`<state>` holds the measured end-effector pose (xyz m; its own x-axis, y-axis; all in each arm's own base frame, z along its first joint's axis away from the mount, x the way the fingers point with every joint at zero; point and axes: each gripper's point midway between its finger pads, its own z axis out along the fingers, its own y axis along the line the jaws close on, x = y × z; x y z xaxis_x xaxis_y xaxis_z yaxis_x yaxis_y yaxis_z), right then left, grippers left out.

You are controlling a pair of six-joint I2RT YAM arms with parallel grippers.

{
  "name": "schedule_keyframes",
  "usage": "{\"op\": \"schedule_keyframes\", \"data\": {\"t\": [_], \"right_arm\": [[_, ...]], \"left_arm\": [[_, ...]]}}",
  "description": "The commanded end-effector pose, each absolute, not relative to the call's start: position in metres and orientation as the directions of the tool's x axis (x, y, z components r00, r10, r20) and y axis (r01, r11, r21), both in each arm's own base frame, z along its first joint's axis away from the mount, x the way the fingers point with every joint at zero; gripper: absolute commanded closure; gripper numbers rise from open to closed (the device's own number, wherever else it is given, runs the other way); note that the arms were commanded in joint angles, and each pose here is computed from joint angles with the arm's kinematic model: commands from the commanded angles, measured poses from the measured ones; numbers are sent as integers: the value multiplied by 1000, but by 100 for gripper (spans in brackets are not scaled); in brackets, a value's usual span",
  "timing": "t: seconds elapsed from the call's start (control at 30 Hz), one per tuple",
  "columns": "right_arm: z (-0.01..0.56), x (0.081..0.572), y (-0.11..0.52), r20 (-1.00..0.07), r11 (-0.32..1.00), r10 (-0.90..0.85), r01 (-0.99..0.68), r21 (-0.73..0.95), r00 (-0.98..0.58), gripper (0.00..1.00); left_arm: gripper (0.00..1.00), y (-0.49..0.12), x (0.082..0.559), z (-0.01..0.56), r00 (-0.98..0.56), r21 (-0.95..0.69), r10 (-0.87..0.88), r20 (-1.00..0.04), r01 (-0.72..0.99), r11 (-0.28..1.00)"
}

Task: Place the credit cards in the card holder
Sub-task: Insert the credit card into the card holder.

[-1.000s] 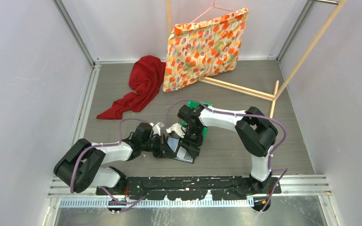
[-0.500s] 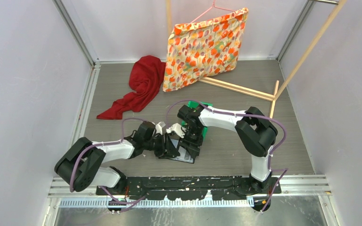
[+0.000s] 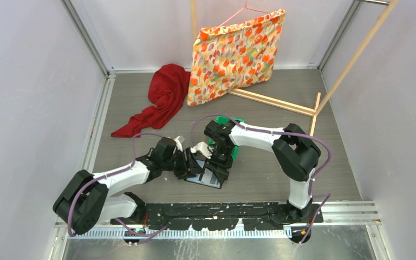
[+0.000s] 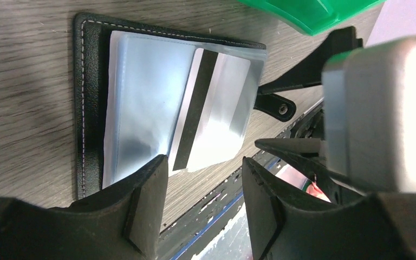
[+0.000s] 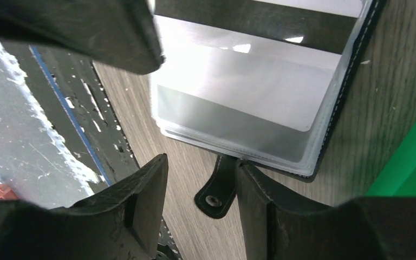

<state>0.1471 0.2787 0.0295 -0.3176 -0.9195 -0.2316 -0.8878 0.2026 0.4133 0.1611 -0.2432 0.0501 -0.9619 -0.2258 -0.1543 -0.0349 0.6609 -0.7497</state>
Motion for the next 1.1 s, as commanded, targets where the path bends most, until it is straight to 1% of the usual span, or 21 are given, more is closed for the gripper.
{"op": "schedule_keyframes", "data": {"t": [0.0,0.13,0.23,0.27,0.3,0.33,0.37,0.43,0.57,0.7,0.77,0.9,1.07], "right_arm": [[64,146,289,-361,134,-882,-895,425,-303,46],[75,149,284,-402,129,-856,-887,444,-326,46],[72,149,280,-412,134,-849,-888,439,-331,46],[71,150,281,-416,137,-846,-890,436,-333,47],[69,150,281,-419,142,-842,-890,433,-339,49],[64,150,280,-412,155,-842,-887,435,-349,52],[61,151,280,-405,168,-842,-886,432,-357,55],[55,154,281,-395,190,-841,-884,427,-371,59],[40,160,278,-362,237,-845,-882,407,-394,64],[30,162,278,-342,260,-849,-882,394,-403,66],[27,163,278,-334,266,-852,-883,387,-404,67],[22,167,279,-321,285,-854,-884,371,-410,67],[19,169,281,-315,298,-851,-880,371,-421,67]], "left_arm": [[49,-245,175,57,-949,-741,-239,-203,-11,671],[54,-248,181,55,-945,-742,-250,-212,-11,671],[61,-249,188,56,-939,-739,-260,-226,-8,674],[66,-249,189,56,-938,-736,-261,-230,-8,677],[73,-249,191,56,-936,-732,-263,-234,-8,682],[79,-248,192,55,-935,-727,-264,-237,-10,686],[83,-249,194,55,-934,-722,-264,-242,-8,691],[86,-247,194,51,-937,-704,-254,-241,-12,710],[89,-244,194,46,-938,-685,-246,-243,-14,729],[88,-243,192,38,-945,-672,-233,-230,-19,741],[86,-244,190,34,-950,-670,-224,-219,-21,743],[78,-254,187,31,-961,-691,-199,-194,-11,723],[73,-268,179,37,-971,-719,-163,-175,14,694]]}}
